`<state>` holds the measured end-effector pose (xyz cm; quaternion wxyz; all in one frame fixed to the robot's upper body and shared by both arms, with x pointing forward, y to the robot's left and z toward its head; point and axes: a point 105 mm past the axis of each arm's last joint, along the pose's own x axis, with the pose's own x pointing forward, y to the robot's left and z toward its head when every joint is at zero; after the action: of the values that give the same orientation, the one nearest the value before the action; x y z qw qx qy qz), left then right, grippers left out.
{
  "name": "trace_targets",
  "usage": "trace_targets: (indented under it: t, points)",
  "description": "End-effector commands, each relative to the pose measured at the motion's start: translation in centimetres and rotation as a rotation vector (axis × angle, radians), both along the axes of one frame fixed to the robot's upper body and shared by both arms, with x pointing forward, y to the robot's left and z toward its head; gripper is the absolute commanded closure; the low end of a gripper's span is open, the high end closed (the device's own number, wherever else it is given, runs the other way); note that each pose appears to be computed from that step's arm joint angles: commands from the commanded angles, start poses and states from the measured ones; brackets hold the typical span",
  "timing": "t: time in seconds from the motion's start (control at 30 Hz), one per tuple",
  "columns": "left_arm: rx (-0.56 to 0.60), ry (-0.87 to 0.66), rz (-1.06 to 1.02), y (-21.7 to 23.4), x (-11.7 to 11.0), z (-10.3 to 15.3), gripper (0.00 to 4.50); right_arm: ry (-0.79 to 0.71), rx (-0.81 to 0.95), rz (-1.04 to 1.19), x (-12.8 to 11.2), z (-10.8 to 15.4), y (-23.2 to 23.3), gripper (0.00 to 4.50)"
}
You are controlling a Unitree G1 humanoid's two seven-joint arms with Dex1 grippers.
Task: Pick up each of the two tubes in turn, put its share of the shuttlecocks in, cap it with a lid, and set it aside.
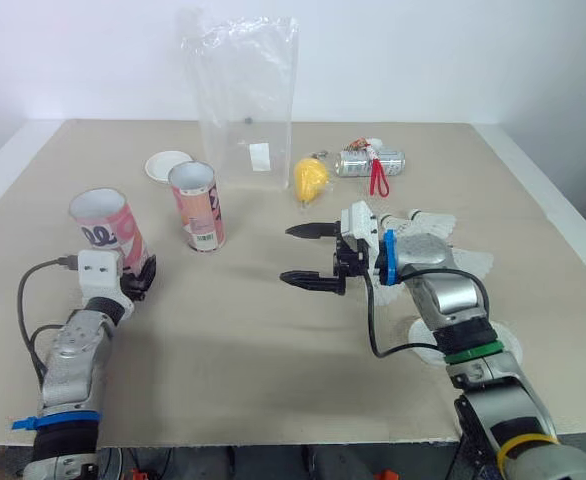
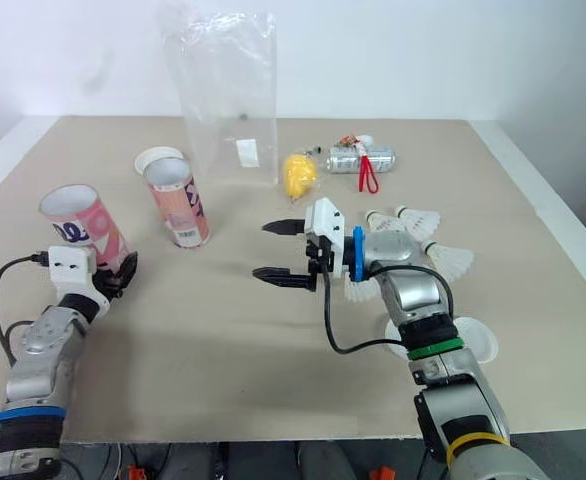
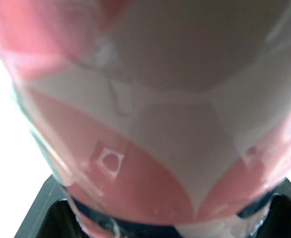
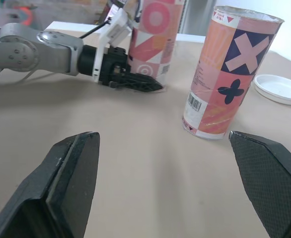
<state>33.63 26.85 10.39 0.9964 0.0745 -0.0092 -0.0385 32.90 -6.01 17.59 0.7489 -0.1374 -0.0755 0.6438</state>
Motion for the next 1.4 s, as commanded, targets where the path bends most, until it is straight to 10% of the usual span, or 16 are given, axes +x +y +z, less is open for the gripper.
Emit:
trace_targets:
  t: [0.03, 0.67, 1.4]
  points:
    - [0.125, -0.098, -0.2, -2.0, -1.0, 3.8, 1.51, -0.042, 0.073, -0.047, -1.6, 2.2, -0.9, 0.0]
    - [0.599, 0.276, -1.227, -15.1, -4.6, 2.5, 1.51, 0.089, 0.155, -0.851, -5.9, 0.6, -6.2, 0.0]
    - [0.797, 0.431, -1.351, -17.7, -2.1, 2.2, 1.51, 0.392, 0.177, -1.155, -7.0, -4.1, -8.1, 0.0]
